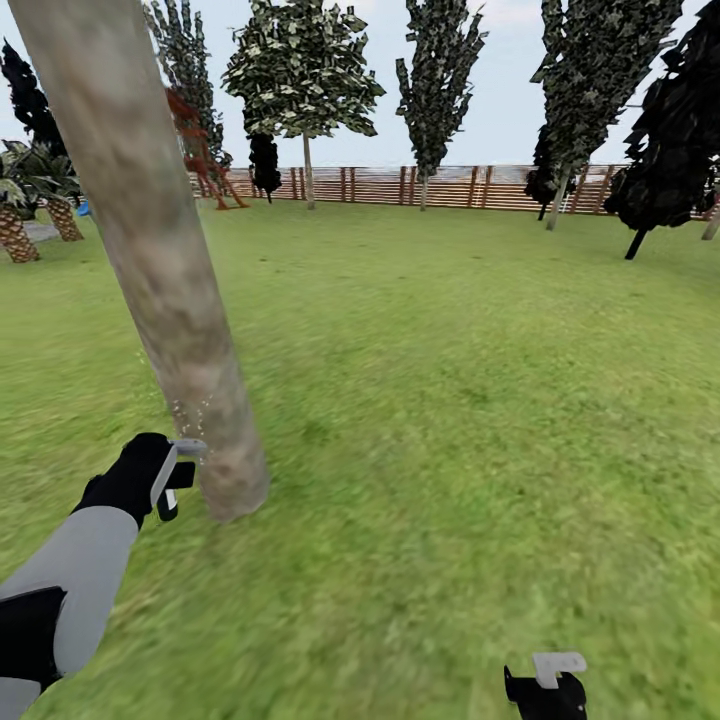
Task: In the garden, pick up the pesticide atomizer on the floor and spray pesticide onto both trees until each tree trunk is fully covered.
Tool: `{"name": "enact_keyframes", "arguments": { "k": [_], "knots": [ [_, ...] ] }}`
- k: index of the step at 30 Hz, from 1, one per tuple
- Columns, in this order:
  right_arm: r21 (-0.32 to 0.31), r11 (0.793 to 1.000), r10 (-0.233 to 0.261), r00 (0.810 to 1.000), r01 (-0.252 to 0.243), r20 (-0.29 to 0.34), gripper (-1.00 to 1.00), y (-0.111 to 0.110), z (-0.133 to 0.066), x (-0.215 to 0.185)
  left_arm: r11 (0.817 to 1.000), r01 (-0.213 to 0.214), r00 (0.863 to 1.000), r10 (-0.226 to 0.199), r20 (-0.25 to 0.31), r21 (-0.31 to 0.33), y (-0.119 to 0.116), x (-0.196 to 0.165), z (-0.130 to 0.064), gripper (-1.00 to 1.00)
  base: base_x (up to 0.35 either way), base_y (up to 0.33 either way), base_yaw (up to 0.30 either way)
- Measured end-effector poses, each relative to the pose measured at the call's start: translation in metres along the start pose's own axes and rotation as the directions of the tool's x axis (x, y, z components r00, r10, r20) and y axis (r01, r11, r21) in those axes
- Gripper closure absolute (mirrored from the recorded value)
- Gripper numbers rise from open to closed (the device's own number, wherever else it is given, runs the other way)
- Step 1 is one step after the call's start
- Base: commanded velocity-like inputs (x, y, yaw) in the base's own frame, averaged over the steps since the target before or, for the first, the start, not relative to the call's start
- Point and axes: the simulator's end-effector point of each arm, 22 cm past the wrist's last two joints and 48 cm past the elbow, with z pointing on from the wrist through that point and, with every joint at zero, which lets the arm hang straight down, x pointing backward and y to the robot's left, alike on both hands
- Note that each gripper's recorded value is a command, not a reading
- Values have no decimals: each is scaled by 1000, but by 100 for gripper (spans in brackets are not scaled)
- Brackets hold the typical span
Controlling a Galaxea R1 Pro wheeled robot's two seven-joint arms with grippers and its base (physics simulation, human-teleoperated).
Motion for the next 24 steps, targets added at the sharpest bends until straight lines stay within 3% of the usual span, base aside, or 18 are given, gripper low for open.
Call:
{"name": "enact_keyframes", "arguments": {
  "k": [5, 13, 19, 24],
  "knots": [
    [-1, 1000, 0, 1000, 0, 0, -100, 1, 0, 0, 1000, 0, 1000, 0, -1, 0, 0, 1, 0, 100, 280, -166, 51],
    [-1, 1000, 0, 1000, 0, 0, -100, 1, 0, 0, 1000, 2, 1000, -2, -1, -8, 3, 0, 1, 100, 243, -184, 259],
    [-1, 1000, 0, 1000, 0, -1, -100, 1, 0, 0, 1000, -1, 1000, 1, -17, -6, 2, 13, 6, 100, 32, -265, 269],
    [-1, 1000, 0, 1000, 0, 0, -100, 1, 0, 0, 1000, -5, 999, 5, -33, -2, -1, 23, 10, 100, 0, -274, 66]
  ]
}}
